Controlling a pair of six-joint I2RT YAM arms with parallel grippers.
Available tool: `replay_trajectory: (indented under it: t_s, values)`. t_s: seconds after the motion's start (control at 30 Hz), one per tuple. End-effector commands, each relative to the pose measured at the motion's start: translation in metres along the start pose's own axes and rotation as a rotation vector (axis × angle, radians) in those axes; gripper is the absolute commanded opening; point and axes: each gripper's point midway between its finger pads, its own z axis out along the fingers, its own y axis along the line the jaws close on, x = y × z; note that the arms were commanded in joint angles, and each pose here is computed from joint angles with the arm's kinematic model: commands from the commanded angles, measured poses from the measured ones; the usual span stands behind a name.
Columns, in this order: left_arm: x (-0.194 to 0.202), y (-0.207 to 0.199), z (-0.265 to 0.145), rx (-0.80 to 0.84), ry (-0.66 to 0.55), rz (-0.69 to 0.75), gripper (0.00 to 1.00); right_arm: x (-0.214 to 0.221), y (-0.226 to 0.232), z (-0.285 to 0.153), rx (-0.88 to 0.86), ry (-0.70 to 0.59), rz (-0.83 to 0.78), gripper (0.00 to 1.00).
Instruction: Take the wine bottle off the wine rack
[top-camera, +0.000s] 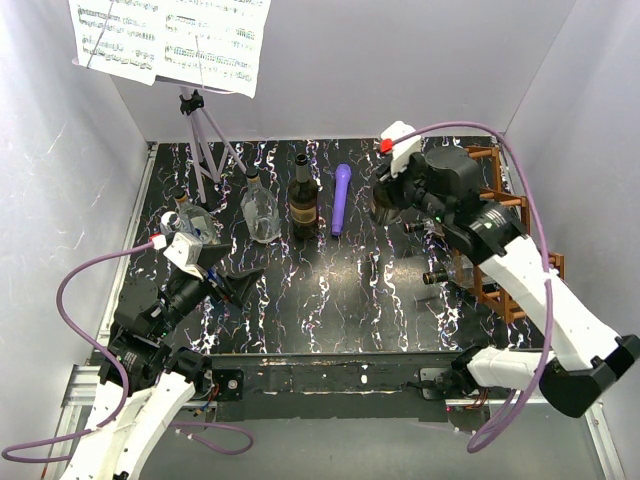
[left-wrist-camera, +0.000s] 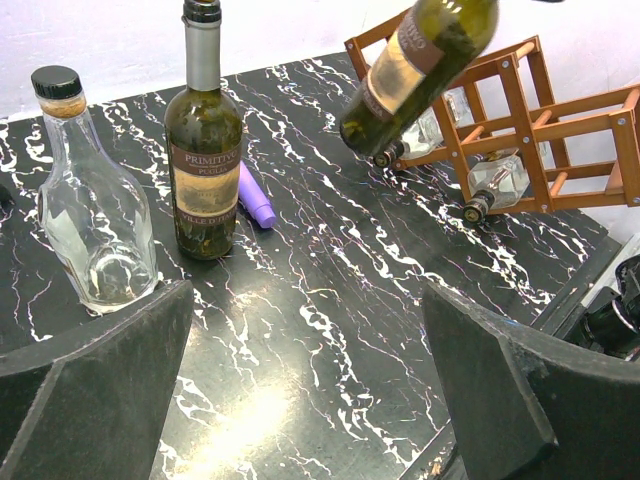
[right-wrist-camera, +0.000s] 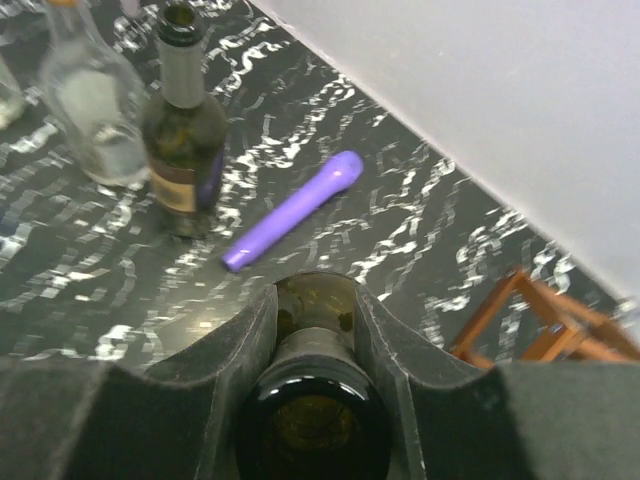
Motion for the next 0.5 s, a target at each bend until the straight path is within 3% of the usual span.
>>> replay_trajectory:
  t_s: [0.0, 0.17, 0.33, 0.47]
  values:
    - [-0.003, 0.002, 0.0, -0.015, -0.002, 0.011, 0.98, -0.05, -0.002, -0.043, 0.016, -0.17, 0.363, 0.01]
    - [-0.006, 0.004, -0.003, -0.032, -0.018, 0.016, 0.98, -0.047, 0.029, -0.048, -0.059, -0.159, 0.526, 0.01]
    - [-0.015, 0.013, -0.011, -0.098, -0.064, 0.029, 0.98, -0.051, 0.071, -0.028, -0.094, -0.125, 0.511, 0.01]
    - [-0.032, 0.028, -0.031, -0.209, -0.169, 0.04, 0.98, -0.066, 0.1, -0.006, -0.098, -0.14, 0.512, 0.01]
